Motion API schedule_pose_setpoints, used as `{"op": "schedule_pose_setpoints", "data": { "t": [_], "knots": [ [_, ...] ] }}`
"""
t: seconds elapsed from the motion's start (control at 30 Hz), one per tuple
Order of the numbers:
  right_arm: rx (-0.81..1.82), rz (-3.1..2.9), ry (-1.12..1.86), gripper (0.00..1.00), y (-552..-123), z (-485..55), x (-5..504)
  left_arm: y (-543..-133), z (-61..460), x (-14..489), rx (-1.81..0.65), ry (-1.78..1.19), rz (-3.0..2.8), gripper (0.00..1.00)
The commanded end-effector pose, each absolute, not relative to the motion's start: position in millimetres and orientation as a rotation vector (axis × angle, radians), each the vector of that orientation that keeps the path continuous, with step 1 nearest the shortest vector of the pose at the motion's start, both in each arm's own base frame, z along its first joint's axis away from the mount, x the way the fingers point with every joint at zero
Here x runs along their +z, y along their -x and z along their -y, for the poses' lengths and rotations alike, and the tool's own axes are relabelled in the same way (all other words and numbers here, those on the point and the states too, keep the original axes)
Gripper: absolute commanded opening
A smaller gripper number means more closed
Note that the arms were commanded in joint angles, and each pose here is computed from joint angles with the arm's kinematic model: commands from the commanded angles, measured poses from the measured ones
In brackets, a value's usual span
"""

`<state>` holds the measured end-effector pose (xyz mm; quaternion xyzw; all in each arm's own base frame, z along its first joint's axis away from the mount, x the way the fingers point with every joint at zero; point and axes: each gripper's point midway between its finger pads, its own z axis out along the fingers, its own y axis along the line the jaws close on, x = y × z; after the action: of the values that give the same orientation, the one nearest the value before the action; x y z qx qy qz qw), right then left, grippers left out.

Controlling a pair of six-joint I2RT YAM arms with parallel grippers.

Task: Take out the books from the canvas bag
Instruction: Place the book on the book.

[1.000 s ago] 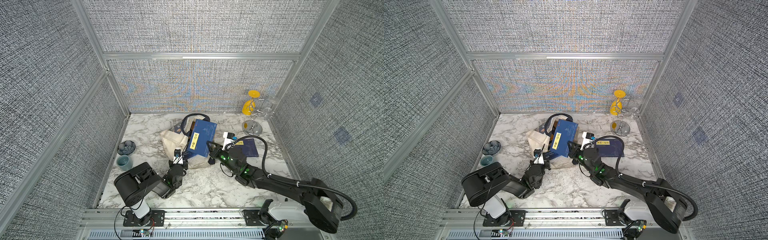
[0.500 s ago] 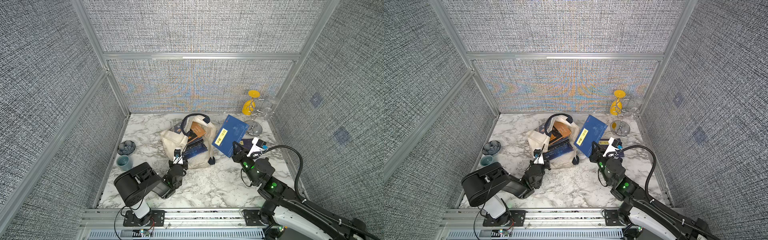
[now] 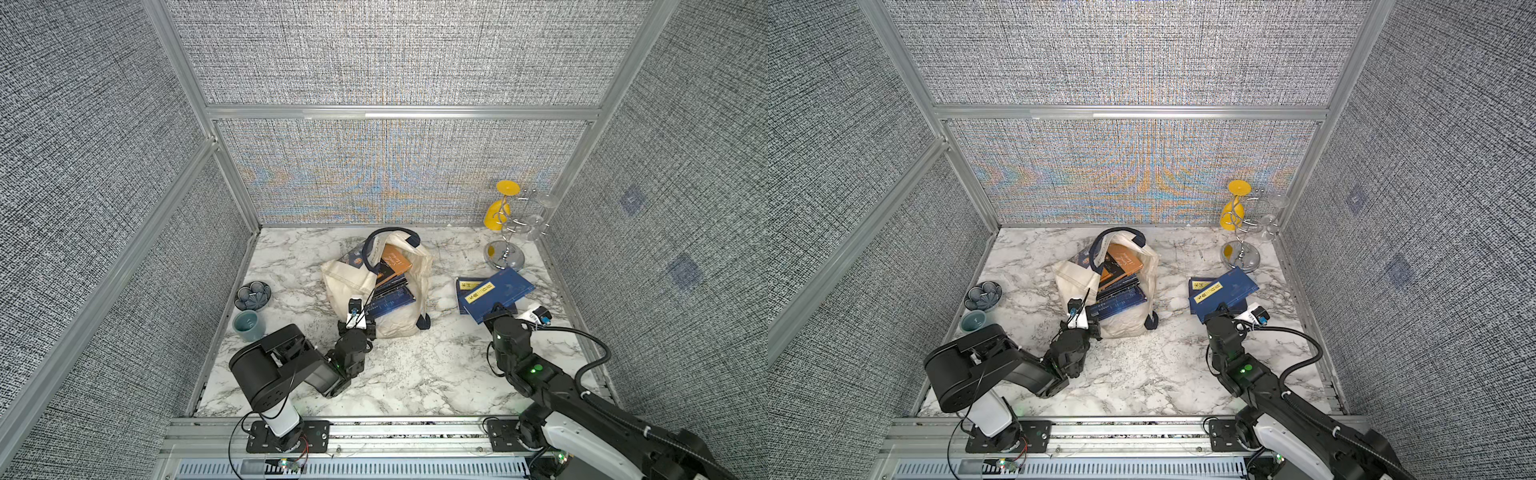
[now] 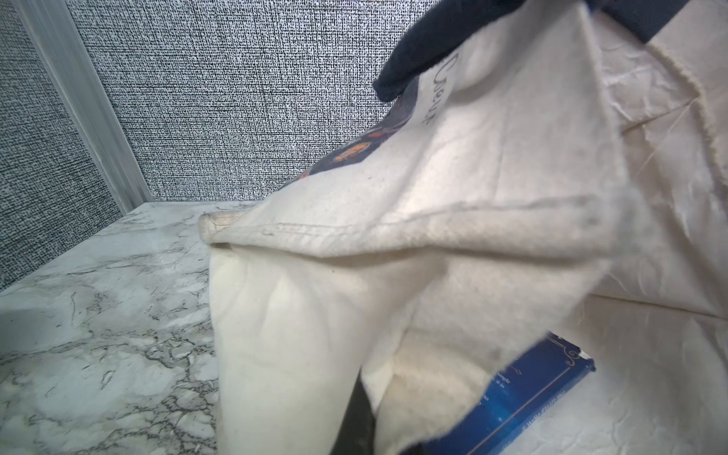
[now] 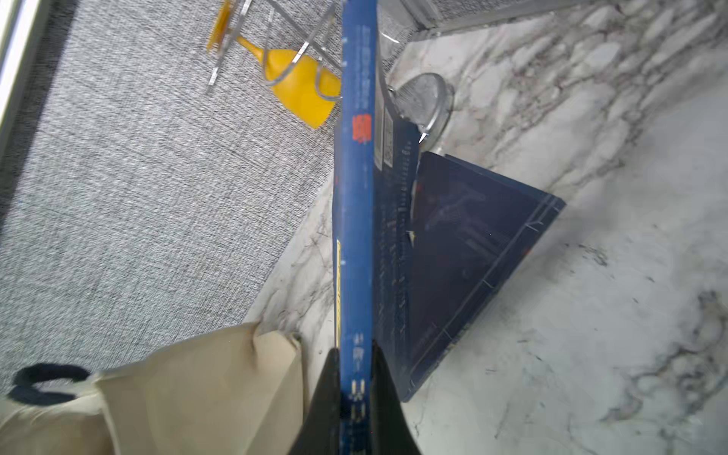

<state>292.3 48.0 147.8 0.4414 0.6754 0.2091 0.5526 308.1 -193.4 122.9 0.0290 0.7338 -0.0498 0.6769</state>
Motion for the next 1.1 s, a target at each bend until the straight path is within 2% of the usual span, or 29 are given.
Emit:
{"op": "schedule_pose_setpoints", "data": {
  "t": [0.0, 0.23, 0.53, 0.63, 0.83, 1.07],
  "knots": [
    [0.544, -1.483, -1.205, 0.00, -296.7, -37.1, 141.1, -308.8, 193.5, 129.3, -0.134, -0.038, -1.627, 0.00],
    [0.540, -1.483, -1.280, 0.00, -299.7, -28.8, 120.7, -309.5, 195.2, 127.1, -0.137, -0.039, -1.631, 0.00],
    [0.632, -1.393, -1.189, 0.00, -310.4, -34.5, 182.1, -310.5, 196.9, 124.2, -0.139, -0.042, -1.637, 0.00],
    [0.648, -1.373, -1.186, 0.00, -316.0, -35.4, 186.1, -310.8, 197.6, 124.5, -0.141, -0.042, -1.637, 0.00],
    [0.627, -1.387, -1.224, 0.00, -330.0, -37.2, 157.2, -311.2, 198.1, 123.2, -0.141, -0.045, -1.639, 0.00],
    [0.545, -1.446, -1.358, 0.00, -318.3, -28.8, 101.7, -310.5, 197.3, 124.3, -0.141, -0.043, -1.637, 0.00]
  ]
}}
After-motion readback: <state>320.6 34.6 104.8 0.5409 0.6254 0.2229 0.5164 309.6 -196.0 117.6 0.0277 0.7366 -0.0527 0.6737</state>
